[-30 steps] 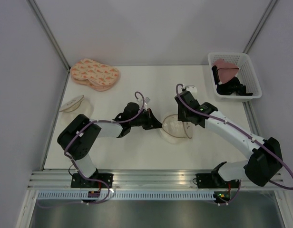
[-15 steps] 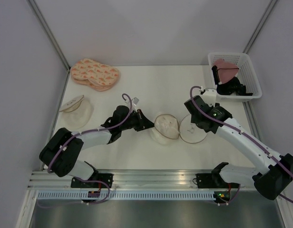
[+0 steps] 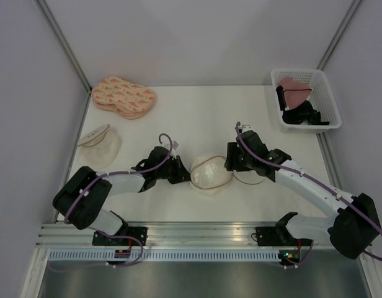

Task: Unzip the laundry bag and remove the bra

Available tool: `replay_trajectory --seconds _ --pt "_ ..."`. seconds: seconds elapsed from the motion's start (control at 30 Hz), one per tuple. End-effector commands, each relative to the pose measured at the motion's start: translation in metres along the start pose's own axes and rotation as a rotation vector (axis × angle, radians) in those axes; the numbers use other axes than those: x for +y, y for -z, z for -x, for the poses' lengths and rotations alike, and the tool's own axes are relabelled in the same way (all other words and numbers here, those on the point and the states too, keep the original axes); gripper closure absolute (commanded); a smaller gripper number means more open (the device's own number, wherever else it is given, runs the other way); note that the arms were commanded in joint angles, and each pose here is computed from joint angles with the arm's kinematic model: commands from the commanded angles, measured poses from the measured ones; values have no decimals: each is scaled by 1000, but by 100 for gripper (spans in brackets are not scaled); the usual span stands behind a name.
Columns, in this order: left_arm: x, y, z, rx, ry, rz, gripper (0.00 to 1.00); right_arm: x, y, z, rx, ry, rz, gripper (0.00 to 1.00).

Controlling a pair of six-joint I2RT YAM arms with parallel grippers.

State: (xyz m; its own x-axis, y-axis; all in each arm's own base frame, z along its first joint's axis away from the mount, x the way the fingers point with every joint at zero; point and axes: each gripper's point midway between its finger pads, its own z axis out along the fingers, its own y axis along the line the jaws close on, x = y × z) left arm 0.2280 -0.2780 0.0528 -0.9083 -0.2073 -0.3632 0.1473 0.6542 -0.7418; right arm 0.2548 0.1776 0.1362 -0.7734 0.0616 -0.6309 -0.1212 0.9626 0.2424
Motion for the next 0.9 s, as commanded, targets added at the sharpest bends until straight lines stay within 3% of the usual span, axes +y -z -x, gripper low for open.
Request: replay_trajectory --seconds 0.0,0.27,0.87 --pt "23 -4 -15 27 -5 55 98 46 -12 -10 31 0 252 43" --pt "13 -8 -15 23 13 1 98 94 -16 -30 72 65 409 46" --pt "-14 -11 -13 26 41 -112 98 112 -74 -61 172 150 343 45"
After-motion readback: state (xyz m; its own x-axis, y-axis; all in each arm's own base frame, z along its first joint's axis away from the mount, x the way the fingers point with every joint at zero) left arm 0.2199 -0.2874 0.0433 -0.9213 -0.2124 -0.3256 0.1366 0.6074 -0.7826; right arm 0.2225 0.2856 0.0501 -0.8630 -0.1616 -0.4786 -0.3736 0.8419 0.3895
